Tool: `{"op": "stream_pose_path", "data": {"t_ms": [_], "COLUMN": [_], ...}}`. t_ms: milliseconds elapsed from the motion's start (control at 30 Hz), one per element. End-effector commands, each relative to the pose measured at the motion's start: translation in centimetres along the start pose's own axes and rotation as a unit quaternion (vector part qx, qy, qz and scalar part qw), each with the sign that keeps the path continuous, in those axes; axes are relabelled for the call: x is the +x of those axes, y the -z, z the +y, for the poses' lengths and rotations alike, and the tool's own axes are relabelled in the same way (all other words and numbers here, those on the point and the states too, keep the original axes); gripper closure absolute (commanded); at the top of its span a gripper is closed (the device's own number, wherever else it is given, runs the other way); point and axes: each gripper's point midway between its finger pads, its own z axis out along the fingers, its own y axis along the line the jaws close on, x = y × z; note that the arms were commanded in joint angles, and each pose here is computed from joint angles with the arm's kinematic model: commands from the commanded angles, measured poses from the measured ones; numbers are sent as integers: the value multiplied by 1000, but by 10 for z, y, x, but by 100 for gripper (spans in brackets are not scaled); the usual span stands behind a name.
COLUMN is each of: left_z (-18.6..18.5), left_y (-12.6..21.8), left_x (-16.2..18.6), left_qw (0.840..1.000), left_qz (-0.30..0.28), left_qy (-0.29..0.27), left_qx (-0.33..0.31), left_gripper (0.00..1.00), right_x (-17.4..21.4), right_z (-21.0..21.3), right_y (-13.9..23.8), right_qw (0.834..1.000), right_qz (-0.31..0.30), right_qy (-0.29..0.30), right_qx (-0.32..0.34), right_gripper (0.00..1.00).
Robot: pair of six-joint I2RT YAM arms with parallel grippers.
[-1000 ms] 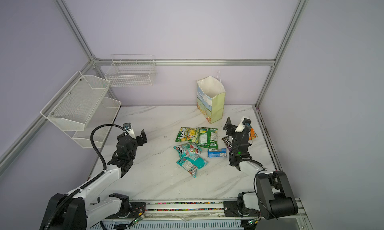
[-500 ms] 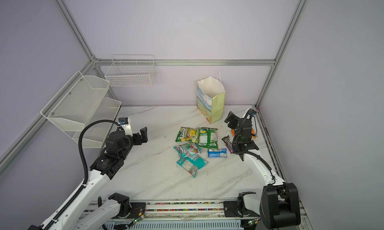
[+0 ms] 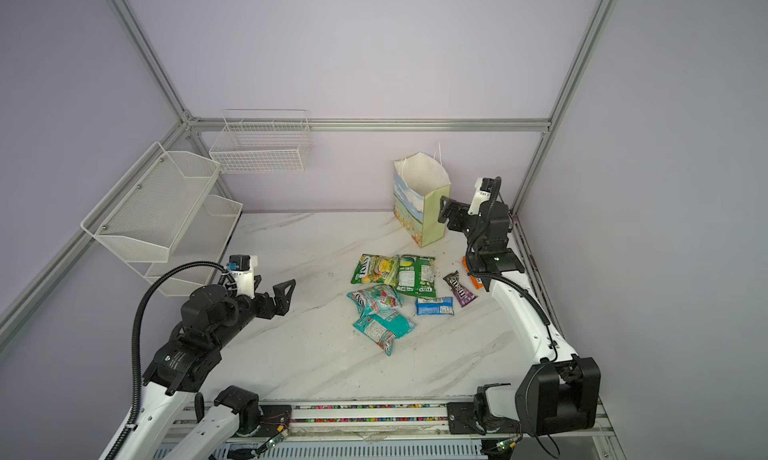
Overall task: Place the snacks into the paper bag
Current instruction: 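Reach the right gripper toward the paper bag's rim while the left arm draws back, then grasp the paper bag's rim with the right gripper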
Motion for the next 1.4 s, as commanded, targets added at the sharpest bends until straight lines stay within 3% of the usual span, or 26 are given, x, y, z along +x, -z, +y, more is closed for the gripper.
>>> {"op": "stream_pose_path", "data": {"t_ms": [0,400,700,867,1000,1367], "left_z": [0,-2,-9,-10,-10,-10], "left_y": [4,24,43,38,37,35], "left_x": [16,12,12,14,15,17], "left_qw": [1000,1000,998,999,999,999], "left_qz": [13,-14,-44,-32,-31,-27], "left_qy": [-5,3,14,15,14,13], "left_qx": [6,16,39,39,39,39], "left_gripper": [0,0,0,0,0,0], "right_x": [5,-3,17,44,57,73], "right_z": [22,80,80,79,69,49], "right_y": [-16,-95,-158,-168,-179,-199], "right_qw": [998,987,967,956,951,920], "right_qz": [39,102,147,154,159,142], "right_qy": [41,124,202,237,248,317], "right_qx": [-10,5,43,75,96,180], "right_gripper": [5,7,13,16,25,28]}}
